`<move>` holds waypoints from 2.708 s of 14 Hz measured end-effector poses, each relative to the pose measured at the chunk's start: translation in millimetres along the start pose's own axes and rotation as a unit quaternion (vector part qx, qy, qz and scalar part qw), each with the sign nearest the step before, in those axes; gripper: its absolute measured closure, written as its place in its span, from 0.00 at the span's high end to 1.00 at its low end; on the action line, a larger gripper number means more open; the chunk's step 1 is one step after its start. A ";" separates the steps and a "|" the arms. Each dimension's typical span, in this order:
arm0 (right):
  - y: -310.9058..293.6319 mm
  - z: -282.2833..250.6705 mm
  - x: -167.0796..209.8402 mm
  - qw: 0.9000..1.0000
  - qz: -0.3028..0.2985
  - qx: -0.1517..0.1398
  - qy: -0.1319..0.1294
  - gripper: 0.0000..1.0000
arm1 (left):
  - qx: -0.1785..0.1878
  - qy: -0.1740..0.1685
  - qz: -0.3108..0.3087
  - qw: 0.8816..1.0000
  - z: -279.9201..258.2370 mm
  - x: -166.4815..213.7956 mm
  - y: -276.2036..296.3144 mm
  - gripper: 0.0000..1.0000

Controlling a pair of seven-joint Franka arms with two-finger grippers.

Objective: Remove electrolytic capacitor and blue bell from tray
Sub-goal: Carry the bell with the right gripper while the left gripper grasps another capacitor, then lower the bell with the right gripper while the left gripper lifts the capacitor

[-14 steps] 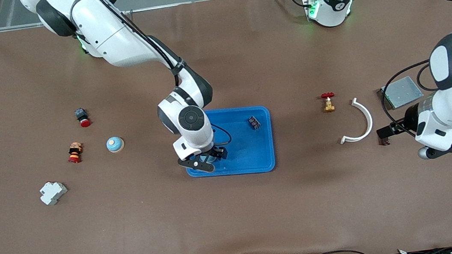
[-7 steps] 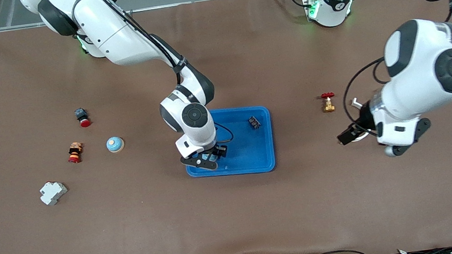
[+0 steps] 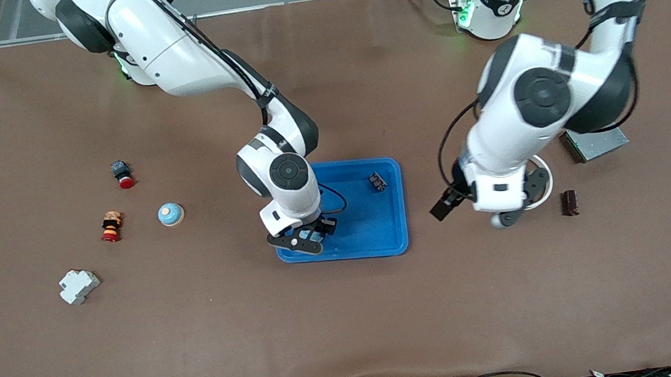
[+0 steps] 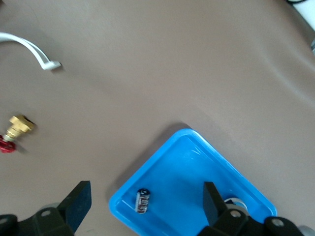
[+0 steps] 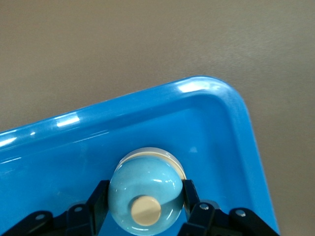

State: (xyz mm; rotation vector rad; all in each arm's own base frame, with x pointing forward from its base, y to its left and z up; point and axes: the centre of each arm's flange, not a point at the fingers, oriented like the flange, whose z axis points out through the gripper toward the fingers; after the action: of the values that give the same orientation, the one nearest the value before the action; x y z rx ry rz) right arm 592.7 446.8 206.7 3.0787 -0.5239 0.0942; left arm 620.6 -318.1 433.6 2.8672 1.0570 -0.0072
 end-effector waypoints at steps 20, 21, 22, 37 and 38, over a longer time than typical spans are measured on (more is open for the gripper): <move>230.5 -43.8 125.9 0.981 -0.193 -0.011 -0.004 0.65 | 0.084 -0.028 0.017 0.996 159.5 -128.5 38.8 1.00; 244.6 -39.0 129.2 0.980 -0.201 -0.011 -0.005 0.65 | 0.089 -0.030 0.020 0.995 166.0 -134.3 38.3 1.00; 257.6 -34.9 133.2 0.978 -0.209 -0.010 -0.003 0.65 | 0.096 -0.032 0.023 0.995 174.2 -140.9 37.2 1.00; 369.9 14.5 156.5 0.963 -0.269 -0.002 0.016 0.65 | 0.109 -0.037 0.022 0.993 222.1 -152.0 15.0 1.00; 369.7 18.0 155.8 0.963 -0.270 -0.002 0.017 0.65 | 0.106 -0.037 0.022 0.993 223.6 -152.2 14.7 1.00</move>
State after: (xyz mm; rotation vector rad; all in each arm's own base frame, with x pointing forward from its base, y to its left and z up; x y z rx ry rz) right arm 618.1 46.1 201.0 3.0803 0.3241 0.1328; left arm 520.0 -446.1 217.1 3.0491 1.0365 -0.2337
